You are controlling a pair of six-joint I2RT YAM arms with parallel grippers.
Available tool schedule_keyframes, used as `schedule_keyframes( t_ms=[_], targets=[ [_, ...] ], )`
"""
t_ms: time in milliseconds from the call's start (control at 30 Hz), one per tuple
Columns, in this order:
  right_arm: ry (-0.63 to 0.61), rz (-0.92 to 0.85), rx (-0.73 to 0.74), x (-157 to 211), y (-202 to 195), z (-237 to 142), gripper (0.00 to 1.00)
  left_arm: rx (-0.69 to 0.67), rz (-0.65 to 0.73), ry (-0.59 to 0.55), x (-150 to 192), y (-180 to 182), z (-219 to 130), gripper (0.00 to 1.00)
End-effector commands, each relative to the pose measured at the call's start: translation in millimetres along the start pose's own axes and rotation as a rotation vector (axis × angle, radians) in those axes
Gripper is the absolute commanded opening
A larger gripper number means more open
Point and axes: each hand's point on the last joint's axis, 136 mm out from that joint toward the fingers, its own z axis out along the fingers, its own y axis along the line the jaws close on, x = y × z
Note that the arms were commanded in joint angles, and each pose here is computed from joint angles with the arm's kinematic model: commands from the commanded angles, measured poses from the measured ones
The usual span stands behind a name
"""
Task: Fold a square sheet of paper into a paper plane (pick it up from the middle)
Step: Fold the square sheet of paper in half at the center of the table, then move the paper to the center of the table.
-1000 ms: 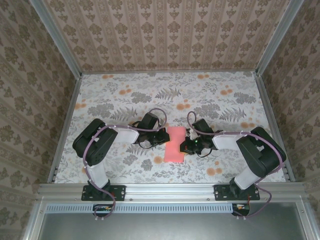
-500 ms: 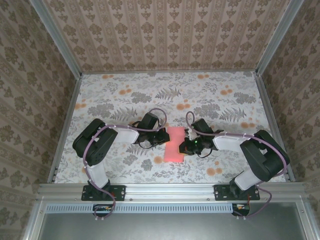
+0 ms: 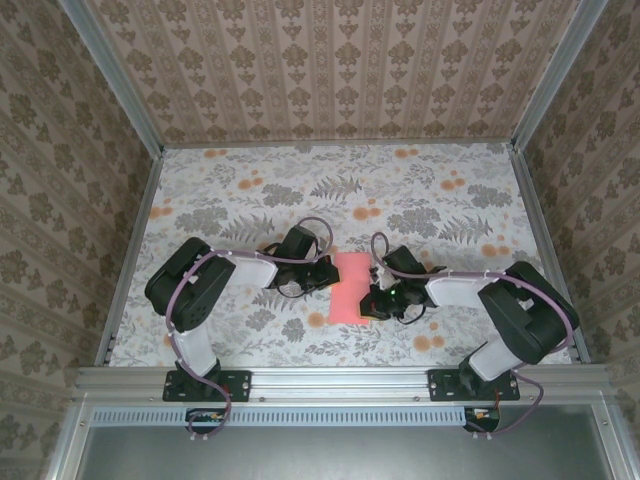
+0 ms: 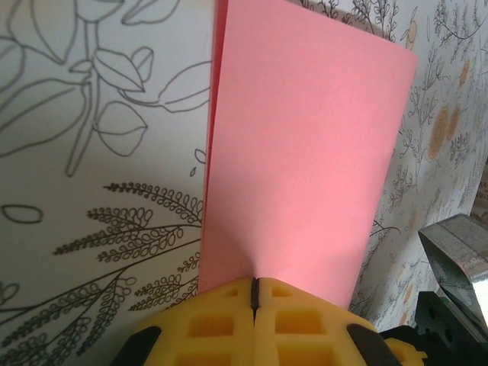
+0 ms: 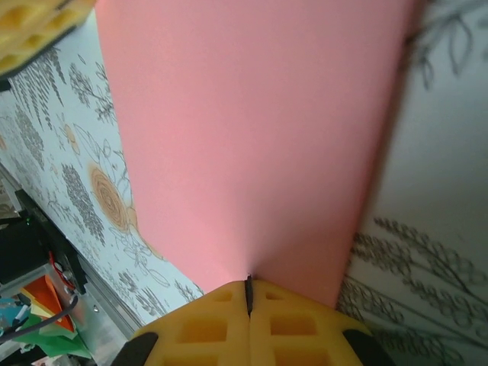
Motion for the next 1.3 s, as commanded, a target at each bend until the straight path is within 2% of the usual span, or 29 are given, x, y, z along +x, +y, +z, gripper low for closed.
schedule_keyframes(
  t_ms=[0,100,200,333,500,700,833,933,1067,1267],
  targets=[
    [0.106,0.101,0.134,45,-42,-4,0.0,-0.484,-0.21,0.117,63,139,-9,0.0],
    [0.108,0.113,0.159,55,-48,-11,0.0,-0.478,-0.208,0.115,62,137,-8,0.0],
    [0.066,0.086,0.16,50,-40,-23,0.0,-0.464,-0.2,0.113,59,133,-8,0.0],
    [-0.066,0.027,0.129,18,-11,-41,0.0,-0.35,-0.181,0.092,45,104,-9,0.0],
    [-0.225,-0.018,0.098,-29,22,-55,0.0,-0.273,-0.145,-0.019,17,66,-39,0.0],
    [-0.198,-0.033,0.021,-68,54,-27,0.0,-0.212,-0.129,-0.113,6,49,-67,0.0],
    [-0.156,-0.058,-0.027,-82,77,-6,0.0,-0.127,-0.106,-0.132,0,33,-76,0.0],
    [-0.157,-0.018,0.011,-89,69,7,0.0,-0.072,-0.062,-0.133,-5,17,-80,0.0],
    [-0.201,0.04,0.132,-100,44,12,0.0,-0.053,-0.034,-0.138,-11,7,-82,0.0],
    [-0.198,0.018,0.197,-114,35,22,0.0,-0.07,-0.054,-0.167,-20,10,-89,0.14]
  ],
)
